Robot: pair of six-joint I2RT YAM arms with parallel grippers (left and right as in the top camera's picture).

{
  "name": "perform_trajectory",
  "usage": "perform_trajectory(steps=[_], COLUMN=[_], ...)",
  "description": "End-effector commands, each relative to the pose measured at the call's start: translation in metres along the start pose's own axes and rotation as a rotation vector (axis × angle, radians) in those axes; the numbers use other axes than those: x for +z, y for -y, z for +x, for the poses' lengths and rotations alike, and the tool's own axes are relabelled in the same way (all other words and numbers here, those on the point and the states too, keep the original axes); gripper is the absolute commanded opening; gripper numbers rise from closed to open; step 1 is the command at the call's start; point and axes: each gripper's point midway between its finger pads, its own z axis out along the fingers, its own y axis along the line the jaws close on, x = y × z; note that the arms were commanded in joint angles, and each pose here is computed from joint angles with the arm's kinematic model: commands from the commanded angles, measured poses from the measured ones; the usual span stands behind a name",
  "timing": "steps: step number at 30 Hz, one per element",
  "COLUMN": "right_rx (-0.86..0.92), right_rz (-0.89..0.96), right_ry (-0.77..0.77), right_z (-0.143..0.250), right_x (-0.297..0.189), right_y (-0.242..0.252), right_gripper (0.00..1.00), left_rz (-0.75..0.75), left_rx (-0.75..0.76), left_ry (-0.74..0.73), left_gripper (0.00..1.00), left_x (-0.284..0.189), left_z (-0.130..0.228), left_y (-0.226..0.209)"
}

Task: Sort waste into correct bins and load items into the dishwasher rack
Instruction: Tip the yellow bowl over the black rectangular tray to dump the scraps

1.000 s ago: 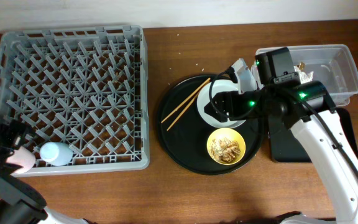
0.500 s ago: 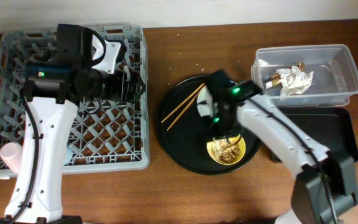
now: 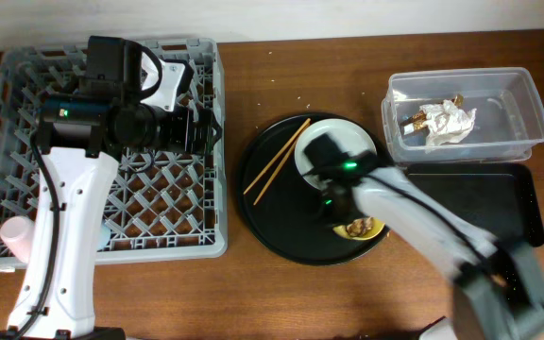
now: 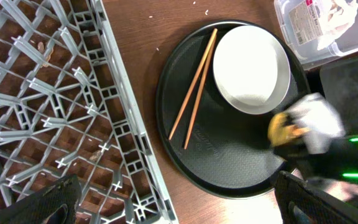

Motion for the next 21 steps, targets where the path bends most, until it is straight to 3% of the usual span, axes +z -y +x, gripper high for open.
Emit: perform_trajectory(steps=[1, 3, 6, 11, 14, 21], right_rx=[0.154, 0.201, 0.325, 0.472, 0.335, 0.434], right_rz=[-0.207, -0.224, -0.28, -0.798, -1.043, -1.034], right_ry=[0.194, 0.276, 0.305, 0.451, 0.648, 0.732], right_z=[-0.015, -0.018, -0.02, -0.027, -0.037, -0.02], right_x=[-0.078, -0.102, -0.097, -0.089, -0.096, -0.097], right_y=[0.02, 0.06, 0.124, 0.169, 0.175, 0.212], right_gripper=[0.04, 0.04, 0.04, 0.04, 0.04, 0.04], left_rz=[-0.002, -0.002, -0.002, -0.002, -0.002, -0.002], left_rx=[0.02, 0.02, 0.02, 0.02, 0.02, 0.02], left_ry=[0.0, 0.0, 0.0, 0.0, -0.001, 0.0], left_gripper=[0.99, 0.99, 0.99, 0.99, 0.99, 0.99], left_x=[0.0, 0.0, 0.0, 0.0, 0.0, 0.0], left_z=[-0.001, -0.001, -0.001, -0.001, 0.0, -0.001], left_y=[0.0, 0.0, 0.0, 0.0, 0.0, 0.0])
